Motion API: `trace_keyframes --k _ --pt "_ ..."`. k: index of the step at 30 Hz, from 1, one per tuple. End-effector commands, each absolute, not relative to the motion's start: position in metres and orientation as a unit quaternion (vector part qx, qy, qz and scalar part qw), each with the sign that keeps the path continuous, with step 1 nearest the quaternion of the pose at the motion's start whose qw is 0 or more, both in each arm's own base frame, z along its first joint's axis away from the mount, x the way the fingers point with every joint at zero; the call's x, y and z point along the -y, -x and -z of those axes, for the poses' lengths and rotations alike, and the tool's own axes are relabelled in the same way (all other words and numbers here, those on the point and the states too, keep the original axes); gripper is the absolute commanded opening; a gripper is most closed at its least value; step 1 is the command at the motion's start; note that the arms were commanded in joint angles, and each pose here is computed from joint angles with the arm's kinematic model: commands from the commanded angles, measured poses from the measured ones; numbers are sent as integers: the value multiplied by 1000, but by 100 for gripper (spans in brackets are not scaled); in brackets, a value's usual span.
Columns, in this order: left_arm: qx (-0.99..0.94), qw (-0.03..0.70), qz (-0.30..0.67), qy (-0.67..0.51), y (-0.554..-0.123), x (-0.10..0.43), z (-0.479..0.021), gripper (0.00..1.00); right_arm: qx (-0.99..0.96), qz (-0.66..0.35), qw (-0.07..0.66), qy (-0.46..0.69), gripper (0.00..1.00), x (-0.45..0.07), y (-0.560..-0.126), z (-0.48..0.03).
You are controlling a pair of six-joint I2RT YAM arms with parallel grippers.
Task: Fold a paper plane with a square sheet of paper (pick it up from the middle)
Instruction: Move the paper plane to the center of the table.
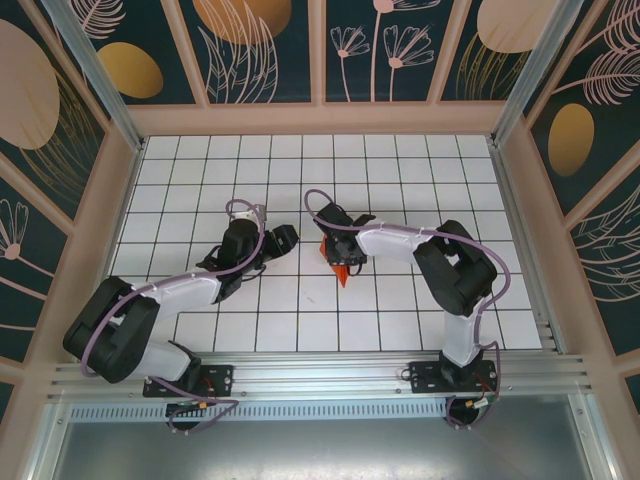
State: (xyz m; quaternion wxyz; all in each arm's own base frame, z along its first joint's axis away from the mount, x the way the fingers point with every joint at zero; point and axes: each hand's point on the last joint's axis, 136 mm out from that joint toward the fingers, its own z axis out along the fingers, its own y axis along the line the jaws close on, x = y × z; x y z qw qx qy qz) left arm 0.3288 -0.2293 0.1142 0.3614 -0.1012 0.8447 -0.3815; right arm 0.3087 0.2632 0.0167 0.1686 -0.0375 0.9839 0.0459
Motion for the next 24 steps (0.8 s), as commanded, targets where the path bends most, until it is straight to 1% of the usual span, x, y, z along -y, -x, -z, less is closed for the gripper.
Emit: trace_keyframes --k 1,5,6,9,16,19,24 --pt "-842 356 392 99 -328 234 -114 57 -985 -23 163 51 25 -255 -306 -18" --pt "-844 354 392 96 -327 235 -112 57 -982 -3 176 67 27 -255 -310 -31" --pt "-844 354 392 95 -327 235 -112 57 -982 -1 178 66 30 -254 -310 -33" --pt "-844 353 391 95 -328 235 -111 57 -981 -3 185 66 33 -254 -312 -37" --pt "-846 347 394 92 -329 239 -109 57 -981 3 184 62 35 -253 -313 -34" --pt "-847 345 395 91 -329 240 -108 58 -980 1 191 64 38 -253 -314 -39" --pt "-847 343 397 89 -330 242 -107 58 -976 -7 207 66 38 -254 -316 -52"
